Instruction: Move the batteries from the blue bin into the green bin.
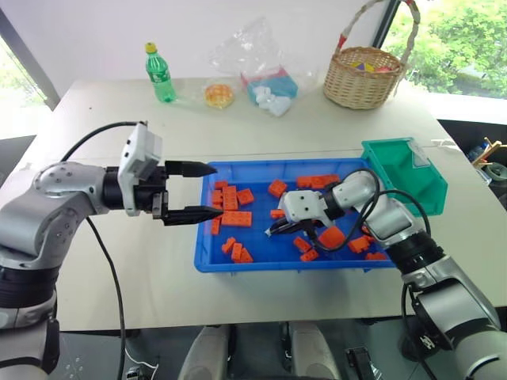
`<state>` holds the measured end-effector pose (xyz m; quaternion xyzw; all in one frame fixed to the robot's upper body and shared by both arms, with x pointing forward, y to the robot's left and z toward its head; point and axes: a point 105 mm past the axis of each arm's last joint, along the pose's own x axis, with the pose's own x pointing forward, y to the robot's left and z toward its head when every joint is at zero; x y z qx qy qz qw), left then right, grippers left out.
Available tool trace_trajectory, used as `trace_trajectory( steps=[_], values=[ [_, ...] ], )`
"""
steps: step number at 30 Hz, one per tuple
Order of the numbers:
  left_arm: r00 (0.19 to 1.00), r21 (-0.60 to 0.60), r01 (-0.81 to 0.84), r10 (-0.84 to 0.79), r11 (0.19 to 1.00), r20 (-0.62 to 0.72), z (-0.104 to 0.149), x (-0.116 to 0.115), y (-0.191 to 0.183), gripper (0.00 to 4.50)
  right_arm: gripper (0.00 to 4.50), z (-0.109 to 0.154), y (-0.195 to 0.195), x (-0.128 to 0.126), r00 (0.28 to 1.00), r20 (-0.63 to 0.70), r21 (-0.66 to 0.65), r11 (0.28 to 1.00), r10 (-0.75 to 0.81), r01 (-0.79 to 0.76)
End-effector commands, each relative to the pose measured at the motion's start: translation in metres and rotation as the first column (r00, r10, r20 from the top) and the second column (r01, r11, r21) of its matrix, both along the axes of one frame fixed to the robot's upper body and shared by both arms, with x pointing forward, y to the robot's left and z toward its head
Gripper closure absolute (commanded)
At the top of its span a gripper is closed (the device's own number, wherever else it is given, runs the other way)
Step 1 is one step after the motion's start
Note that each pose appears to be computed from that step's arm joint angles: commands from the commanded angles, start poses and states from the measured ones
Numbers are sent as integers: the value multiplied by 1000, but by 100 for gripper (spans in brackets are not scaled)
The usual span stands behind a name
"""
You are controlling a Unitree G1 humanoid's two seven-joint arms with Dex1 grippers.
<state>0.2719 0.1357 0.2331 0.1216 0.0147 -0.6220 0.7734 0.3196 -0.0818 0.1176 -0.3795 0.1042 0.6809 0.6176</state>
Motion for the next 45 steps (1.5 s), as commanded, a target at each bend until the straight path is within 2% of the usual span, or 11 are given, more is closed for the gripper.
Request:
trace_trajectory(
  steps=[1, 8, 10, 13, 21, 24, 28, 34, 39, 43, 45],
  values=[
    [999, -2, 9, -9, 1000, 42, 8, -1, 0, 0, 401, 12, 2, 3, 1000, 30, 10, 1000, 0, 0],
    [999, -3, 11, -11, 1000, 49, 9, 0, -1, 0, 401, 10, -1, 9, 999, 42, -24, 1000, -6, 7],
    [999, -2, 10, -10, 1000, 51, 9, 0, -1, 0, 314, 8, -1, 10, 998, 54, -39, 999, 8, -6],
    [998, -1, 8, -8, 1000, 55, 10, 0, 0, 0, 158, 2, -3, 8, 997, 59, -71, 997, 45, -41],
    [998, -7, -6, 6, 1000, 67, 14, 1, 1, 0, 158, -12, 2, 6, 997, 49, -63, 996, 68, -65],
    [998, -9, -8, 9, 1000, 69, 15, 1, 1, 0, 237, -11, 3, 7, 997, 44, -49, 997, 58, -56],
    [997, -10, -8, 9, 1000, 72, 16, 2, 0, 0, 440, -7, 4, 5, 998, 38, -39, 998, 58, -57],
    [998, -13, 4, -3, 1000, 70, 16, 3, -3, 0, 446, 5, 5, 3, 999, 40, -6, 999, 35, -35],
    [998, -5, 23, -22, 1000, 51, 11, -1, -5, 0, 446, 56, 7, 5, 983, 13, 206, 963, -181, 174],
    [999, -7, 22, -21, 1000, 40, 8, -2, -5, 0, 446, 90, -27, 18, 875, 38, 330, 832, -483, 446],
    [999, -7, 18, -18, 1000, 31, 5, -4, -4, 0, 446, 103, -62, 23, 756, 23, 386, 704, -654, 597]
  ],
)
